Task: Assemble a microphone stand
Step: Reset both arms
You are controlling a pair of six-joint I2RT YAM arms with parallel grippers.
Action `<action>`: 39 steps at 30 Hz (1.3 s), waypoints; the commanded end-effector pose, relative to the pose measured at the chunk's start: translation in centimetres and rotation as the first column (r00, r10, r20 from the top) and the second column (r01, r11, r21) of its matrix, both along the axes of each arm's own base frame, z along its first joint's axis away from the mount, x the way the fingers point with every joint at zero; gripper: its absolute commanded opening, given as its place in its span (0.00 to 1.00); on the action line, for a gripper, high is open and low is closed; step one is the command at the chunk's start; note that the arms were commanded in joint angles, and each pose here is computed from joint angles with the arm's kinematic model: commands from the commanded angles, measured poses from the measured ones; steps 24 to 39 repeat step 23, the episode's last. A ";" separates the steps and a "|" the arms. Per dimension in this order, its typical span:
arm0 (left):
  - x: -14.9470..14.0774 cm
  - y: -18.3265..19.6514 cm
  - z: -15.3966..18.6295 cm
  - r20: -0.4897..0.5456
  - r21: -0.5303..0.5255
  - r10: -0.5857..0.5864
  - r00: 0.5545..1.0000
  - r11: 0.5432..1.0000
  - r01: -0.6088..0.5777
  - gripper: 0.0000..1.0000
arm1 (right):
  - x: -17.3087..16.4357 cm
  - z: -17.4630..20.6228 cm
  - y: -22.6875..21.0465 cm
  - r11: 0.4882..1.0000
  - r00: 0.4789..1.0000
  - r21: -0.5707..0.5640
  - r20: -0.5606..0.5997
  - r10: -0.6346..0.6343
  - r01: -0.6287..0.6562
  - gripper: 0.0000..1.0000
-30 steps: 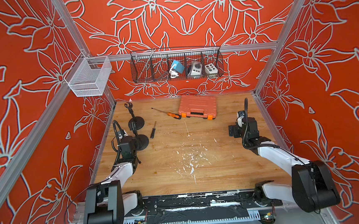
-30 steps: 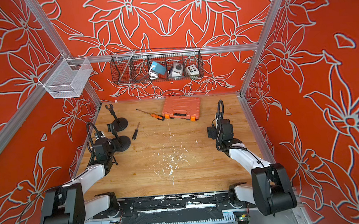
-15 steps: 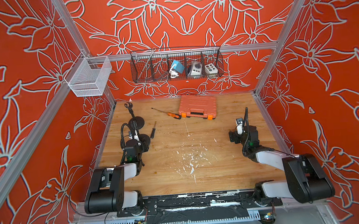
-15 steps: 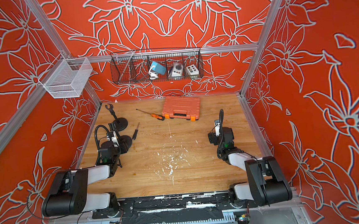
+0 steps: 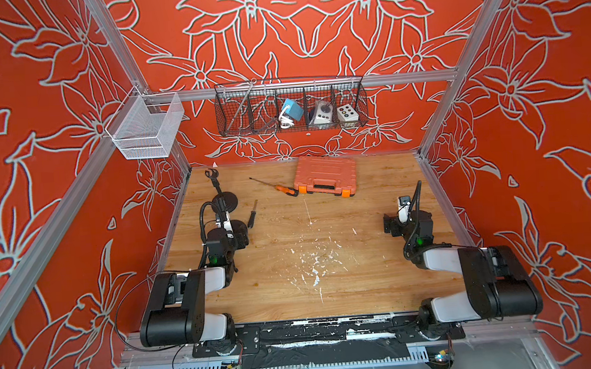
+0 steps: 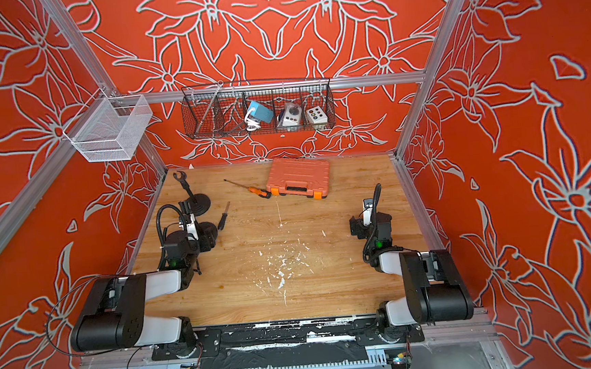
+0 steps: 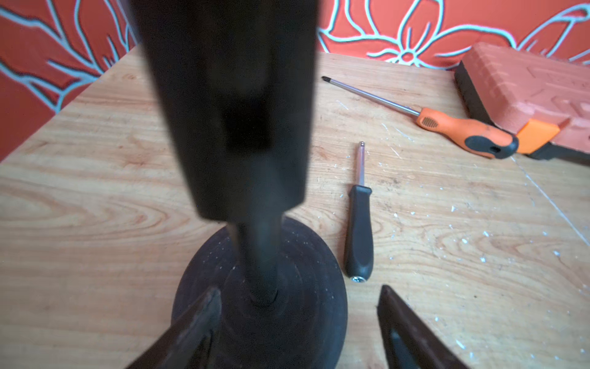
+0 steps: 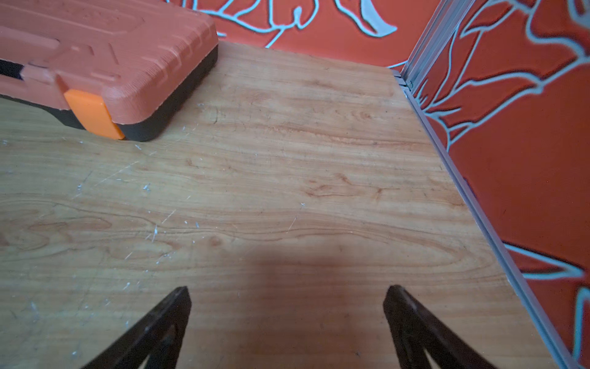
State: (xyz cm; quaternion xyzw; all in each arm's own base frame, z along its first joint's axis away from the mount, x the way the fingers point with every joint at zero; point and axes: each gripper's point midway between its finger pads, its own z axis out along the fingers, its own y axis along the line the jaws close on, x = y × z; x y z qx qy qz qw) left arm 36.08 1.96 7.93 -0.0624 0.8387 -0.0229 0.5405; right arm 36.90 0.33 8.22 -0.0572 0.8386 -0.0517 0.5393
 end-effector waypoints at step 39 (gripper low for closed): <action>0.7 -1.0 0.6 0.016 0.013 -0.063 0.998 0.998 0.063 0.99 | 0.4 1.2 0.0 1.000 0.998 0.017 0.056 0.001 -0.002 0.98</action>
